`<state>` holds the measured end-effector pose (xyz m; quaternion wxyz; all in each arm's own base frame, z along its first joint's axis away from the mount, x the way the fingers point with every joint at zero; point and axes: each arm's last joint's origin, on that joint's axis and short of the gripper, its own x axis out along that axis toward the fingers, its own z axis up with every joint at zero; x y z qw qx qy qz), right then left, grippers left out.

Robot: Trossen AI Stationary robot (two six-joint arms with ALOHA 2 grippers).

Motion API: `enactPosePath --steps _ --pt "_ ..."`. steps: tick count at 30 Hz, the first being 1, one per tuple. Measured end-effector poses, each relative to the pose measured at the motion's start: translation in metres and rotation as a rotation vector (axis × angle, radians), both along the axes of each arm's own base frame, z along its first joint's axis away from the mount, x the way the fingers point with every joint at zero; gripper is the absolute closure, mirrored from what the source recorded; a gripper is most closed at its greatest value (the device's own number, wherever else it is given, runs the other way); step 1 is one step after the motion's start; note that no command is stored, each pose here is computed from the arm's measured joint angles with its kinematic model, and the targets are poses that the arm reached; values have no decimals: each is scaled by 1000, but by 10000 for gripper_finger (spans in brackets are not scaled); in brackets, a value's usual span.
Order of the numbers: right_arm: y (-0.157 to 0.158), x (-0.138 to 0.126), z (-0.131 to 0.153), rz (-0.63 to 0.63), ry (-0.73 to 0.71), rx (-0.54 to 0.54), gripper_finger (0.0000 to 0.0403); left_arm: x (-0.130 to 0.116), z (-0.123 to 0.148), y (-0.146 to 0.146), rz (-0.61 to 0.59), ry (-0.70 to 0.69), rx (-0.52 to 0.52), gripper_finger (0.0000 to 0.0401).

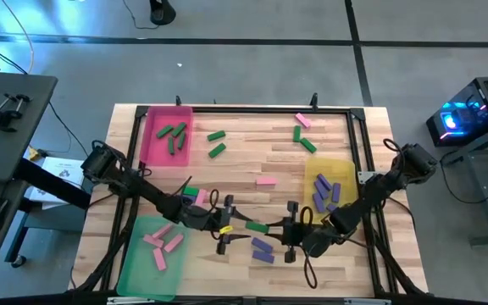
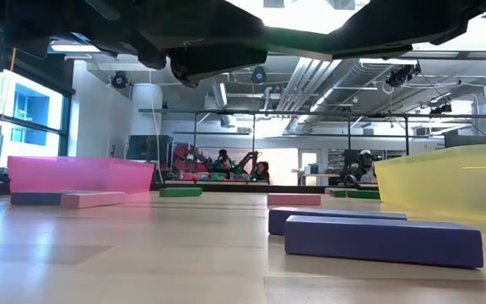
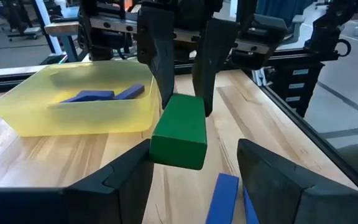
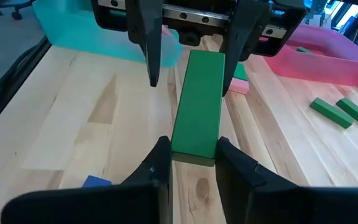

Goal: Sort blocks
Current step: Put the green block into the pink bin

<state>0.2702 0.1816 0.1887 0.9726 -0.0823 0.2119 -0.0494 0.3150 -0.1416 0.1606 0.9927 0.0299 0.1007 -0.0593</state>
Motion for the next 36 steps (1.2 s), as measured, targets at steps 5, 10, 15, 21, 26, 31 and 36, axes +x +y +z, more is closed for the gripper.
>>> enactPosePath --steps 5,10,15,21,26,31,36 --pt "0 0 0 6 -2 4 344 1 4 1 -5 -45 18 183" --pt "1 1 2 12 -15 4 344 1 5 1 -15 -57 70 189" --pt "1 1 2 16 -14 7 344 1 5 1 -14 -61 68 209" --pt "1 1 2 21 -13 10 344 2 6 1 -14 -68 68 252" --pt "1 1 2 28 -11 13 344 2 6 1 -15 -65 71 300" --pt "1 1 2 30 -11 15 343 1 5 1 -15 -58 73 321" --pt "2 2 2 57 -2 30 317 1 4 0 6 -43 80 321"
